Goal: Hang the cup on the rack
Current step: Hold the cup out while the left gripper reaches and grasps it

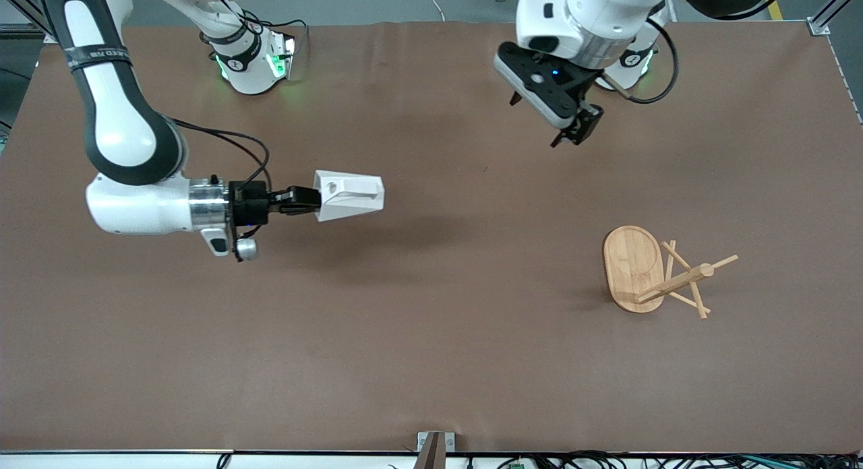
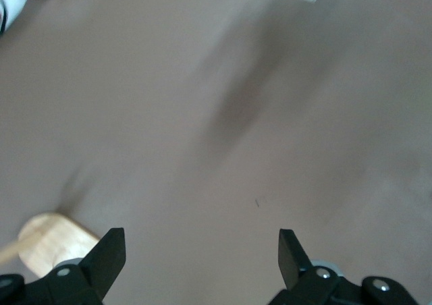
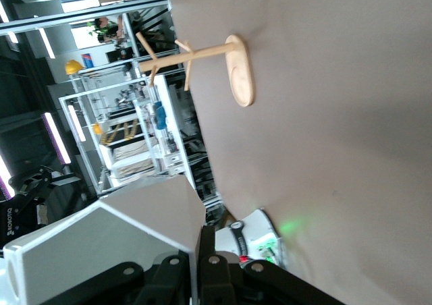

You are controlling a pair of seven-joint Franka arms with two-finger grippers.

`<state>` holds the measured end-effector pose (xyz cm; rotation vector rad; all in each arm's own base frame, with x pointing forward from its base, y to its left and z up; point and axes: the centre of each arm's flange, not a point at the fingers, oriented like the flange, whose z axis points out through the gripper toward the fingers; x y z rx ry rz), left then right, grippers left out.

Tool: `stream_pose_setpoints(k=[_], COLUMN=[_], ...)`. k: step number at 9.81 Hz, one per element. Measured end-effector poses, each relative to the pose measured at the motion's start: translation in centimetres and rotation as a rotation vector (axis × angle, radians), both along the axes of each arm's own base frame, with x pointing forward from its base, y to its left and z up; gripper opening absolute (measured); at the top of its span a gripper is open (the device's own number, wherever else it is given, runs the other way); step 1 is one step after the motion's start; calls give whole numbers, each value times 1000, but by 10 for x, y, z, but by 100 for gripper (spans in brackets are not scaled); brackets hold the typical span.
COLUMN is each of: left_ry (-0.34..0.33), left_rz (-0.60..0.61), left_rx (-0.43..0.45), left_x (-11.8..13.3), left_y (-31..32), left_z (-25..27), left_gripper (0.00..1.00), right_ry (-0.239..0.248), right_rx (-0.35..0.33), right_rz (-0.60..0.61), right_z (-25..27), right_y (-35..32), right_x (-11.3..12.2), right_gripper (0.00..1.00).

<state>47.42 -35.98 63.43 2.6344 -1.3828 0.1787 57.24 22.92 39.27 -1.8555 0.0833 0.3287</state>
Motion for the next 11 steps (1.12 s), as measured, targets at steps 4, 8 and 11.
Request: stream_pose_setpoints(k=[4,8,11], left_ry=[-76,-88,-58], left_rz=[-89,-150,-161], left_rx=[-100,-154,-144], left_x=[22,13,14], left_y=[-70,-125,-134], left_z=[-9,-43,-63], left_gripper=[100,100,100], right_ry=[70,80,75], right_rx=[97,93,86], right_rz=[-1,-26,-26], right_z=[-5,-11,-11], right_y=[40,53,61], right_x=[-21,-26,-29], right_gripper=[4,4,4])
